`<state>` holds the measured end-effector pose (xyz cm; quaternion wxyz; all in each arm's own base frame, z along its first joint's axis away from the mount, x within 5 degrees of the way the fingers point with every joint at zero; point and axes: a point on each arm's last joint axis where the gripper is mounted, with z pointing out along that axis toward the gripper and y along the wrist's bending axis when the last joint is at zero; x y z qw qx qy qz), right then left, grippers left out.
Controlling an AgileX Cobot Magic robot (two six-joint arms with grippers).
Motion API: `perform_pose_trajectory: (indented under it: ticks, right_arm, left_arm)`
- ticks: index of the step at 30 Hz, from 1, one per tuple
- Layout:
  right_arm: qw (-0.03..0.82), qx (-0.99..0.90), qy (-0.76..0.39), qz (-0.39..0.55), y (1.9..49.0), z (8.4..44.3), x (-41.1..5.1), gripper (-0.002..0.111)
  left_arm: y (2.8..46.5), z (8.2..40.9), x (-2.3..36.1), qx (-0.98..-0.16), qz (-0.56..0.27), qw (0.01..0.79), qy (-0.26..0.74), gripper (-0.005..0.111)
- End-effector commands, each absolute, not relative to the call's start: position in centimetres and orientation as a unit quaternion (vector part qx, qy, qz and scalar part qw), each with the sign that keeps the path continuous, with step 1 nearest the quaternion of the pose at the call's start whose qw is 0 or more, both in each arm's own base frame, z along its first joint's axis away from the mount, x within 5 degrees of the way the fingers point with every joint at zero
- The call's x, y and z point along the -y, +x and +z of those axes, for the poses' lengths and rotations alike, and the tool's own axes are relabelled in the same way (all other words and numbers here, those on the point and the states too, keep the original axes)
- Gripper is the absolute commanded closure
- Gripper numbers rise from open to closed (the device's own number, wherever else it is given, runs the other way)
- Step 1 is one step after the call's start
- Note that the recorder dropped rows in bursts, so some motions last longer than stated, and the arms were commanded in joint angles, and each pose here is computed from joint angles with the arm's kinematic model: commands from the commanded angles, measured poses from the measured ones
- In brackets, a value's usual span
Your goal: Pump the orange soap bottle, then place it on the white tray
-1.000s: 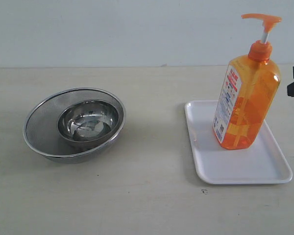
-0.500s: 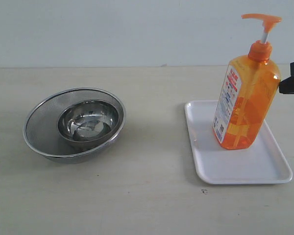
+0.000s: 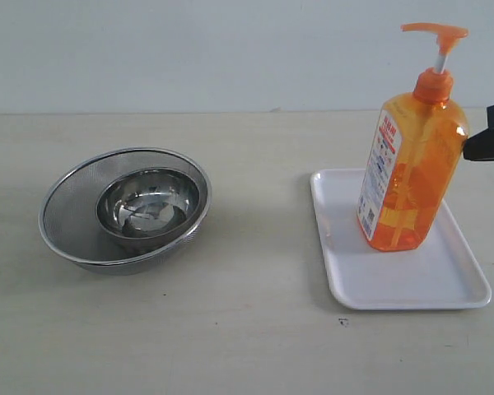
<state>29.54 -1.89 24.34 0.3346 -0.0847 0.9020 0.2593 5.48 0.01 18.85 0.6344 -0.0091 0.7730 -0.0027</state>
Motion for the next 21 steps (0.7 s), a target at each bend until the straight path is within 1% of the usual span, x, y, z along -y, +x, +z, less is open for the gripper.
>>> perform_pose_trajectory:
  ticks: [1, 5, 7, 10, 14, 21]
  right_arm:
    - [0.352, -0.903, -0.079, 0.233, 29.9, 24.4, 2.3, 0.108]
    - [0.359, -0.912, -0.088, 0.179, 30.4, 25.0, 3.3, 0.108]
    - [0.374, -0.907, -0.088, 0.171, 30.9, 26.2, 3.5, 0.108]
    - [0.401, -0.896, -0.087, 0.169, 31.6, 28.5, 3.6, 0.108]
    - [0.442, -0.872, -0.104, 0.184, 32.2, 33.3, 3.3, 0.108]
    - [0.480, -0.849, -0.119, 0.186, 32.7, 37.5, 3.0, 0.108]
  left_arm:
    - [5.5, 18.8, 0.0, -0.772, -0.005, 0.635, -0.012, 0.102]
    - [5.5, 18.8, 0.0, -0.772, -0.005, 0.635, -0.012, 0.102]
    - [5.5, 18.8, 0.0, -0.772, -0.005, 0.635, -0.012, 0.102]
    - [5.5, 18.8, 0.0, -0.772, -0.005, 0.635, -0.012, 0.102]
    - [5.5, 18.8, 0.0, -0.772, -0.005, 0.635, -0.012, 0.102]
    - [5.5, 18.8, 0.0, -0.772, -0.005, 0.635, -0.012, 0.102]
